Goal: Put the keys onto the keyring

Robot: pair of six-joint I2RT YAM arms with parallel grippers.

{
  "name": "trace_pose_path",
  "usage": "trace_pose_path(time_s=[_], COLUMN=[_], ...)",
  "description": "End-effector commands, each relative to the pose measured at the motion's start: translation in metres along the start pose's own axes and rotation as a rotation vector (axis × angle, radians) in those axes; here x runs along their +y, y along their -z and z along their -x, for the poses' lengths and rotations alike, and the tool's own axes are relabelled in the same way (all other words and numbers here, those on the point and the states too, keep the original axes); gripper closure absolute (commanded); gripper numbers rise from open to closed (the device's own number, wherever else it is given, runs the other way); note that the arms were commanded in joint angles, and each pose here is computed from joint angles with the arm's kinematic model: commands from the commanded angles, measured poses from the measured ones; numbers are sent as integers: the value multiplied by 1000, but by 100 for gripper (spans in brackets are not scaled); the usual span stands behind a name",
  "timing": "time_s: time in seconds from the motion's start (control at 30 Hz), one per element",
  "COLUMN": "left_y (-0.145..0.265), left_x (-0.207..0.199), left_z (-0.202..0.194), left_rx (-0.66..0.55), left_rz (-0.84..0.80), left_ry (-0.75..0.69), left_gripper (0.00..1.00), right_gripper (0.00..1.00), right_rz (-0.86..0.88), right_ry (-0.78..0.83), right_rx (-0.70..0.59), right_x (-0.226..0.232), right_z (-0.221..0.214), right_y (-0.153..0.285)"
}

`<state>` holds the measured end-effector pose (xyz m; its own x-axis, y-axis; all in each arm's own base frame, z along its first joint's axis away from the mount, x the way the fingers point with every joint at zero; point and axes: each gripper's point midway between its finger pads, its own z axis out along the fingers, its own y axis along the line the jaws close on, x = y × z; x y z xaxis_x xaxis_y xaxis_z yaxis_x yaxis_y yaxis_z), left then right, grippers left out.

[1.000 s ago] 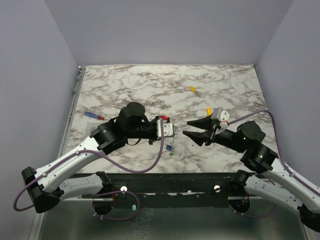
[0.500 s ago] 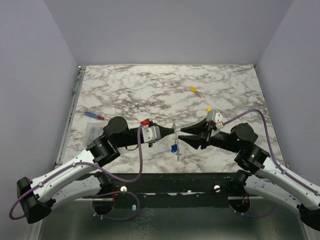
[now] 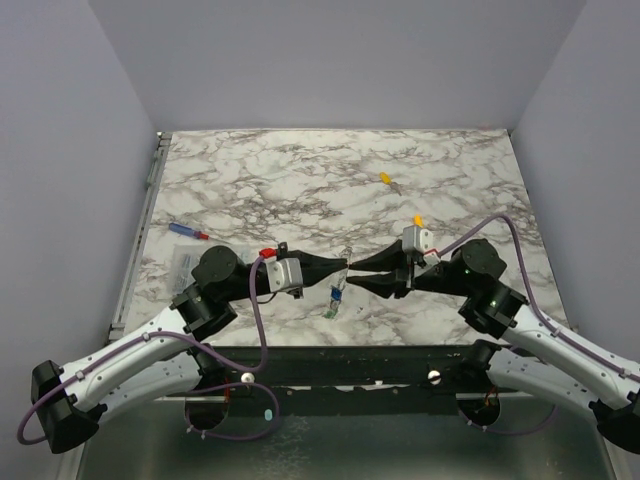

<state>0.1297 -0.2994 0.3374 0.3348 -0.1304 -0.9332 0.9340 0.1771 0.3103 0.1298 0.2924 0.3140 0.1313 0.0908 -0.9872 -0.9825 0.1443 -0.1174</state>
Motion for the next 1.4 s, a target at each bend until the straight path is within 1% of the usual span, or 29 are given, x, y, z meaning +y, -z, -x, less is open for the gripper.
trace_pose_path(time_s=[0.0, 0.47, 0.87, 1.1, 1.23, 1.3, 1.37], left_y=[-1, 1, 2, 2, 1, 0, 0], left_x=[-5, -8, -9, -9, -9, -9, -9], left_z=[21, 19, 21, 21, 21, 20, 20], left_rx=[-83, -82, -87, -86, -86, -84, -84], left_rz=[-35, -40, -47, -47, -49, -50, -52], left_ry=[-21, -13, -8, -6, -4, -4, -3], left_gripper=[100, 100, 100, 100, 100, 100, 100], right_gripper=[67, 68, 68, 67, 71, 76, 79], right_rz=[74, 24, -49, -44, -16, -12, -10], right_ry=[49, 71, 107, 111, 101, 98, 97], right_rx=[-38, -39, 25, 33, 39, 39, 33], right_x=[10, 2, -12, -12, -9, -8, -8], right_z=[20, 33, 29, 29, 28, 27, 27], right_y=[-4, -1, 3, 3, 1, 0, -1])
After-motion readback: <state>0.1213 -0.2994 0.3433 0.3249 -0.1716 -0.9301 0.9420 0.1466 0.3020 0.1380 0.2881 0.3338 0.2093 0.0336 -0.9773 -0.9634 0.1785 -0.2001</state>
